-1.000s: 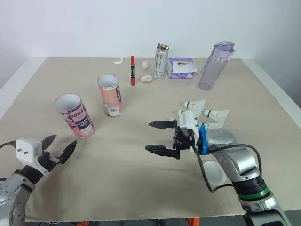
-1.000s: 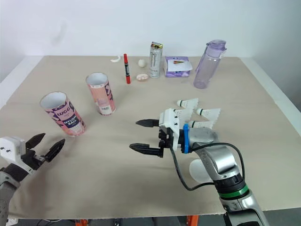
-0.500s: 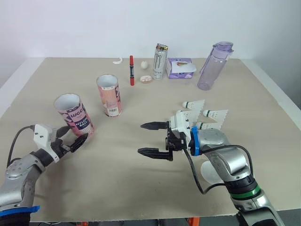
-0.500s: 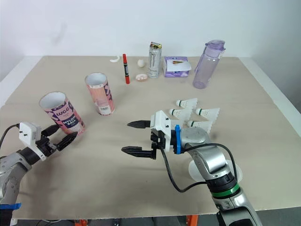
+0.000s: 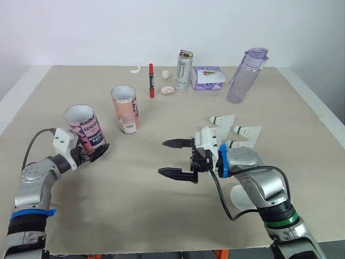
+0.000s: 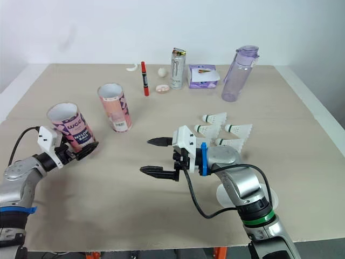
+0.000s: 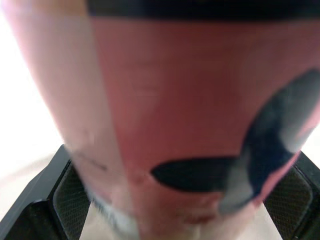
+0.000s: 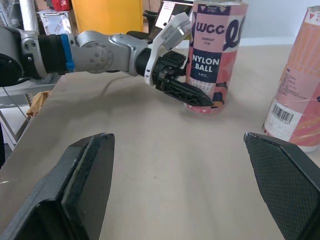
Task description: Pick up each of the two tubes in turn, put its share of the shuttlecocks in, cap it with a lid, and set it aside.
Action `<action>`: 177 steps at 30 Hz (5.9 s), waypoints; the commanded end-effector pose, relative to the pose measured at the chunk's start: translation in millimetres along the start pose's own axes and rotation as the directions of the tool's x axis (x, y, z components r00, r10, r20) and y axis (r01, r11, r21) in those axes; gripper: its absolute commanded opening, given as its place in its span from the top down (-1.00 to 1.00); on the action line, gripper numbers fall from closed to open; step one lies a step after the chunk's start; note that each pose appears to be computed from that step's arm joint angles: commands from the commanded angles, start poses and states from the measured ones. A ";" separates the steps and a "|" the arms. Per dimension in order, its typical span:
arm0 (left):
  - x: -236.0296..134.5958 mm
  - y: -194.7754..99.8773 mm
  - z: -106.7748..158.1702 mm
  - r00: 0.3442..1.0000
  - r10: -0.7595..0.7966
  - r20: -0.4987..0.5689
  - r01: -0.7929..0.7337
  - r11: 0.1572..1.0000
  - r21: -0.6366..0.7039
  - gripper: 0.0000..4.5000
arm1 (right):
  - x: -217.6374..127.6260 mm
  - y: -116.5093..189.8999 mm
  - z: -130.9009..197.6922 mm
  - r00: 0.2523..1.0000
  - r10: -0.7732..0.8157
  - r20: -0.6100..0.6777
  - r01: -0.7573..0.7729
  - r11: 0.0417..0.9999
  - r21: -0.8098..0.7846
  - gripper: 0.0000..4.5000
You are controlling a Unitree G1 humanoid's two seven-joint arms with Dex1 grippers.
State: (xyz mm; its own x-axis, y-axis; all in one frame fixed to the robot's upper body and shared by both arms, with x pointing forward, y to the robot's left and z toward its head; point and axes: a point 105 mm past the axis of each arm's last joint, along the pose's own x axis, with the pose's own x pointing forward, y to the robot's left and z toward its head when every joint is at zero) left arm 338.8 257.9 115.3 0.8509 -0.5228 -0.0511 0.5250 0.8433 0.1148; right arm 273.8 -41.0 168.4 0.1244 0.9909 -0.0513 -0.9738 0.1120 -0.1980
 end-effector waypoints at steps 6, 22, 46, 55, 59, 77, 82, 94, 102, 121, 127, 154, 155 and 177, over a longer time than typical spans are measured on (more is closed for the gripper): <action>10.5 -3.4 2.4 0.997 -0.052 0.059 0.051 0.998 0.020 -1.00 | -6.0 0.5 17.7 1.000 -0.015 0.013 0.016 0.998 -0.060 -0.98; 8.9 6.3 1.7 0.998 -0.019 0.060 0.017 0.999 0.042 -0.26 | -9.4 3.4 20.3 0.999 -0.037 0.022 0.038 0.998 -0.058 -1.00; 7.6 -138.6 39.8 0.629 -0.633 -0.452 0.776 0.550 0.309 -0.26 | -31.3 40.5 13.8 1.000 0.024 0.006 -0.024 0.999 -0.043 -1.00; 12.6 -150.6 29.9 0.527 -0.584 -0.618 0.847 0.423 0.323 -0.26 | -41.6 38.8 15.3 0.990 -0.136 0.027 0.136 0.991 -0.019 -1.00; 16.8 -150.7 30.1 0.522 -0.563 -0.641 0.847 0.428 0.315 -0.26 | -60.2 33.8 20.9 0.962 -0.269 0.038 0.269 0.963 0.004 -1.00; 29.5 -160.5 21.2 0.517 -0.520 -0.680 0.839 0.467 0.280 -0.26 | -172.4 51.0 -27.6 0.600 -0.742 -0.301 0.798 0.583 0.154 -1.00; 32.1 -159.8 22.1 0.527 -0.506 -0.683 0.830 0.480 0.285 -0.26 | -172.4 42.2 -39.1 0.581 -0.746 -0.326 0.812 0.556 0.175 -1.00; 31.7 -164.3 24.7 0.541 -0.499 -0.677 0.820 0.492 0.293 -0.26 | -164.7 23.4 -54.0 0.583 -0.737 -0.343 0.812 0.544 0.212 -1.00; 28.5 -166.8 17.4 0.549 -0.487 -0.679 0.811 0.507 0.292 -0.26 | -160.5 9.7 -61.4 0.565 -0.737 -0.371 0.824 0.524 0.215 -1.00; 23.8 -167.7 6.3 0.560 -0.479 -0.677 0.802 0.520 0.295 -0.24 | -166.4 -5.4 -64.4 0.480 -0.781 -0.400 0.877 0.442 0.191 0.46; 23.3 -167.1 4.9 0.561 -0.477 -0.676 0.801 0.519 0.299 -0.24 | -167.9 -6.0 -64.9 0.471 -0.784 -0.404 0.881 0.436 0.182 0.96; 36.5 -167.1 14.3 0.516 -0.522 -0.680 0.795 0.587 0.152 -0.24 | -64.8 21.5 69.7 0.917 -0.241 -0.317 -0.020 0.768 -0.641 0.96; 36.2 -167.4 14.6 0.516 -0.520 -0.680 0.794 0.589 0.152 -0.24 | -63.0 21.0 68.4 0.917 -0.229 -0.327 -0.041 0.761 -0.648 0.96; 29.5 -164.8 11.3 0.531 -0.486 -0.695 0.764 0.629 0.144 -0.24 | -90.0 -6.9 61.9 0.903 -0.413 -0.118 0.358 0.876 -0.324 -0.98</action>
State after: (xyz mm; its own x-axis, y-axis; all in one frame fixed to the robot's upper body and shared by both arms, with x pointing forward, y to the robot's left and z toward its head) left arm 279.3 92.4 126.6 0.2322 -0.6496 -0.7240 0.9684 0.0849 0.2345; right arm 224.6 -77.9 228.5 0.2499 0.9236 -0.2907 -0.7207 -0.0231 -0.6929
